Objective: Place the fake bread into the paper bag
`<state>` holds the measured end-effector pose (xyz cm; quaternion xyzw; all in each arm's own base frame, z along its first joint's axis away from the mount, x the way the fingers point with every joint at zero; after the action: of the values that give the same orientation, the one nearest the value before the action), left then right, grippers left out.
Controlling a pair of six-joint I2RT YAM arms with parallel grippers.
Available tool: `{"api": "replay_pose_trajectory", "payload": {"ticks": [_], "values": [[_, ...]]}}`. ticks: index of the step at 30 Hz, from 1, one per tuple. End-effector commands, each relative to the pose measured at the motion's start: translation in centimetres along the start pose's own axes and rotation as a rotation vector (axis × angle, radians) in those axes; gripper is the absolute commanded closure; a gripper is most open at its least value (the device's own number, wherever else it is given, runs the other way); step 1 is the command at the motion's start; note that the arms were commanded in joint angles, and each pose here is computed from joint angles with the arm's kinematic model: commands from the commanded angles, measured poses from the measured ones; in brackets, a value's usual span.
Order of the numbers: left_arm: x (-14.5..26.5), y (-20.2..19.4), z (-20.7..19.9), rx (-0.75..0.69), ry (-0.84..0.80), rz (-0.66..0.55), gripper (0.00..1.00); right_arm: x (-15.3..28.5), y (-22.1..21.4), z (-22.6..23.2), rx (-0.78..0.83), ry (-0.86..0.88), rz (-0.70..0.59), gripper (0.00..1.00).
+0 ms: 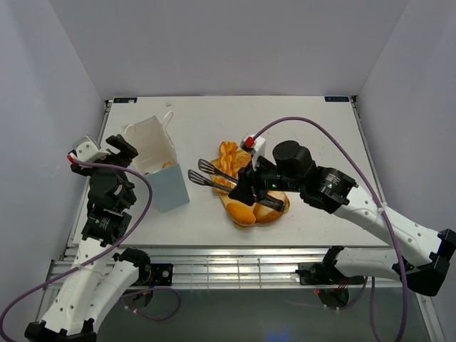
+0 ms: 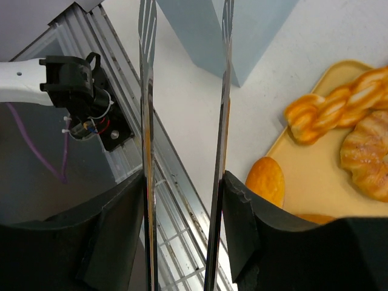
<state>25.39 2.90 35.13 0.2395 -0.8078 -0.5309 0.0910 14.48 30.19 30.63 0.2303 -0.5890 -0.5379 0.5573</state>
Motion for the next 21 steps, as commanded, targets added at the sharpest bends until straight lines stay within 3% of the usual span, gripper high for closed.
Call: {"api": "replay_pose_trajectory", "payload": {"ticks": [1,13,21], "values": [[0.1,0.8,-0.6,0.015,-0.025,-0.008,0.10,1.3,0.7,0.2,-0.023,-0.024,-0.085,0.44],[0.1,0.5,-0.8,0.013,-0.034,0.003,0.10,4.6,-8.6,-1.6,-0.097,-0.170,0.128,0.44],[-0.1,0.1,-1.1,0.008,-0.040,0.019,0.11,6.8,-11.6,-1.3,-0.140,-0.189,0.204,0.44]]}}
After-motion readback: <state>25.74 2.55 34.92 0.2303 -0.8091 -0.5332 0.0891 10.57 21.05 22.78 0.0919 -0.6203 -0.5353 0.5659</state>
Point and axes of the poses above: each gripper's point midway between its finger pads, its own x axis back along the fingers, its own z axis along the line the jaws close on, y = z × x, the point moved 2 cm from there along x, back along the fingers, and after that the axes turned 6 degrees about x, right-handed, at the moved point
